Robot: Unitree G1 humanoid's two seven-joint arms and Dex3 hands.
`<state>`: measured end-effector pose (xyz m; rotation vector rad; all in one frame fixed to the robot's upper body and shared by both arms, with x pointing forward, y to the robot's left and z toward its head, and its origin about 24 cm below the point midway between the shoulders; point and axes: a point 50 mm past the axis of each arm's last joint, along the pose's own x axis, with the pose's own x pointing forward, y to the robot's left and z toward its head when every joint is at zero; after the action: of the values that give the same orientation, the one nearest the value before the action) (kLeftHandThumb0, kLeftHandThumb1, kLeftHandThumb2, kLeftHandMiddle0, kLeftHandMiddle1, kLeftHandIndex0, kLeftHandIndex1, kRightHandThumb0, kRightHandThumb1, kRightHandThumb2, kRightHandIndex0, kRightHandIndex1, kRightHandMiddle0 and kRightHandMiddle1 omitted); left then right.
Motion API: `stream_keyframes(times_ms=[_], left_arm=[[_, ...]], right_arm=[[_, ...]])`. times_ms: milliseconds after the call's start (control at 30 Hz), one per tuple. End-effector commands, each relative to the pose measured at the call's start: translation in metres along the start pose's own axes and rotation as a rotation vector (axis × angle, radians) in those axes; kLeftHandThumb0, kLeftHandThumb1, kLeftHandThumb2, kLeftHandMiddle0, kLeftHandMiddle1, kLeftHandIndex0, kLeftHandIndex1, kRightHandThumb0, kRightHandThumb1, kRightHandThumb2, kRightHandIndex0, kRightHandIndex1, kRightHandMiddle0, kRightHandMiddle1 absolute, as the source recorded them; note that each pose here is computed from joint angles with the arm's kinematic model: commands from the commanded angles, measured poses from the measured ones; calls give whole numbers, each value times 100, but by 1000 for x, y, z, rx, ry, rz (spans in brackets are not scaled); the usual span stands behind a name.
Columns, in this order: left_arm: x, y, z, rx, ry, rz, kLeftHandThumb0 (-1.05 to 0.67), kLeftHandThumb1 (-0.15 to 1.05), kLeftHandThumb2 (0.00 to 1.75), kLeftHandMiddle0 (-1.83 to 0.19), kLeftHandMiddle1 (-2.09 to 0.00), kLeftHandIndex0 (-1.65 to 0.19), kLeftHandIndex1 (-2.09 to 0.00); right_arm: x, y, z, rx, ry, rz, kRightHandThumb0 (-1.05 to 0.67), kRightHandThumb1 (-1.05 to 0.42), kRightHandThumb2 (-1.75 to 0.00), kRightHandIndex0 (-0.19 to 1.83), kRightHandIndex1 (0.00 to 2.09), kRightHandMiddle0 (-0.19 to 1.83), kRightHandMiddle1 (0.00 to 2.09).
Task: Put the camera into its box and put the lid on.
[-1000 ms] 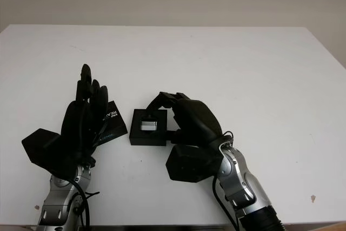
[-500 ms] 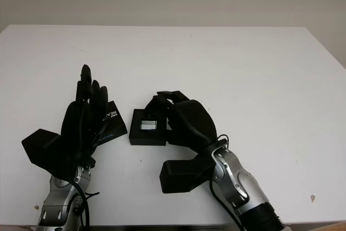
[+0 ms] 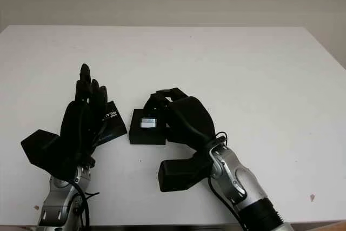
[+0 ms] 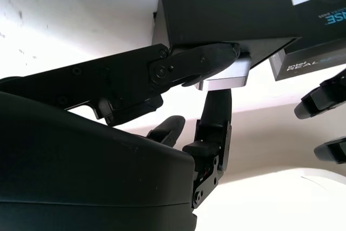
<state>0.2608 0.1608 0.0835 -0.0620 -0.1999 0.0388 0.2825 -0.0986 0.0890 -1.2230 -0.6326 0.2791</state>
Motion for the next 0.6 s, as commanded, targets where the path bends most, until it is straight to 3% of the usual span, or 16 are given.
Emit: stream_keyframes(times_ms=[0,267,567], left_arm=[[-1,1,1,6,-7,1,-74,105,48,19,0,19,-3],[-1,0,2,1,-4,3,-75,105,47,19,0,19,-4],[-2,0,1,8,-2,6,-73,105,49,19,-1,19,-4]], right_arm=[[2,-4,-3,-85,-26,-15,-46,-94,-5,30,58,41,116],[3,-4,-2,-229,-79,-47,-42,-89,-4,38,63,57,123],[2,-4,0,-255,-101,-68,-41,-86,-5,41,69,58,130]])
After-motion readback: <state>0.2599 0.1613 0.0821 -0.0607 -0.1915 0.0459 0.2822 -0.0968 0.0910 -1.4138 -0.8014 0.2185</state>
